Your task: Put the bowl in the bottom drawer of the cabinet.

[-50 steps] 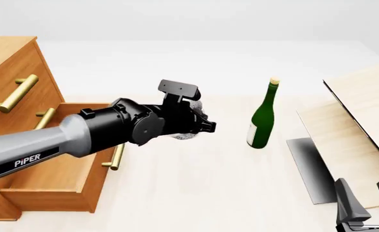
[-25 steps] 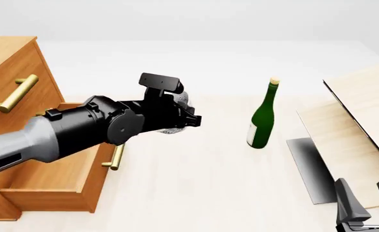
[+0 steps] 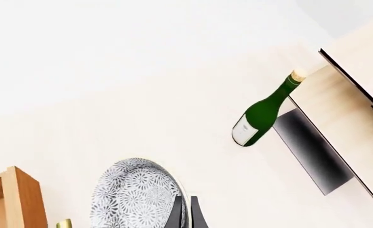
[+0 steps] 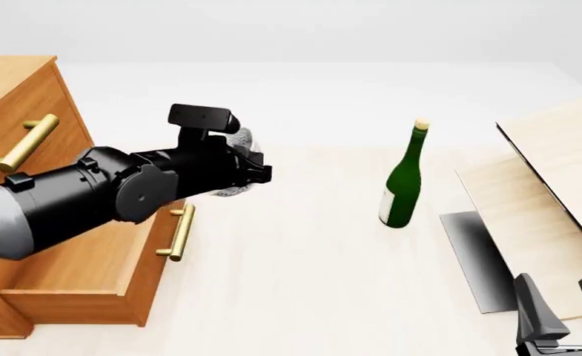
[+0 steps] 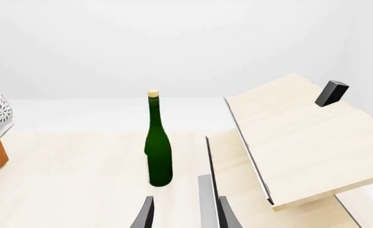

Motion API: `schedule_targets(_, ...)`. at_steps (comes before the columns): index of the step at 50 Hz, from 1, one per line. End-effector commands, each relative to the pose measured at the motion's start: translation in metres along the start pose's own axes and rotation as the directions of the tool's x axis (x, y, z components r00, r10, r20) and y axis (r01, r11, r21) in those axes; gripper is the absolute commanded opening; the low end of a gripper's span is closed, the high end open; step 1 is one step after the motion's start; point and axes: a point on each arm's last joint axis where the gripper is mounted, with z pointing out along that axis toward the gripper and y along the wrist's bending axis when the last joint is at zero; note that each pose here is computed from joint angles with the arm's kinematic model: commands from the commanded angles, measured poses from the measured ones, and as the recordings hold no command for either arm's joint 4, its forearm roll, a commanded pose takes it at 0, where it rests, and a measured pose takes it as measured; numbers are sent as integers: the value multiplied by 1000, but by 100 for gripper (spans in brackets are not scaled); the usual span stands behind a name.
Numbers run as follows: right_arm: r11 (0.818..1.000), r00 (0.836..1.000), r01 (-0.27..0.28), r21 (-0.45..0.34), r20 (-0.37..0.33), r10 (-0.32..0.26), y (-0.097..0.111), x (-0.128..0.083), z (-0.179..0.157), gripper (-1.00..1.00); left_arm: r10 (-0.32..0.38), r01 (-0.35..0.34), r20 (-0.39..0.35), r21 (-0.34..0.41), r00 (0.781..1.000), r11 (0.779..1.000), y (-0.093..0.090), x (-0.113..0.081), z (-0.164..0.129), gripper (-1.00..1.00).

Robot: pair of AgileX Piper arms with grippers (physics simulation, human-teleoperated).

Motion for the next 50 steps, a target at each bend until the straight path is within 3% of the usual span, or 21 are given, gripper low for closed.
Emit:
schedule_targets(1,1000,1000,0,0,0,0,0,0,0,100,2,0,41,-39,999,999,15,-5,-17,-100)
schedule_targets(11,1000,1000,0,0,0,0,0,0,0,100,-12,15,62,-53,998,998,22,-2,-26,-100)
schedule_targets(15,1000,1000,0,0,0,0,0,0,0,100,-18,25,81,-94,997,995,36,-2,-35,-100)
schedule_targets(36,1000,1000,0,0,0,0,0,0,0,100,-36,45,59,-160,998,986,57,2,-40,-100)
schedule_targets(50,1000,1000,0,0,0,0,0,0,0,100,-58,76,90,-224,994,972,80,2,-48,-100)
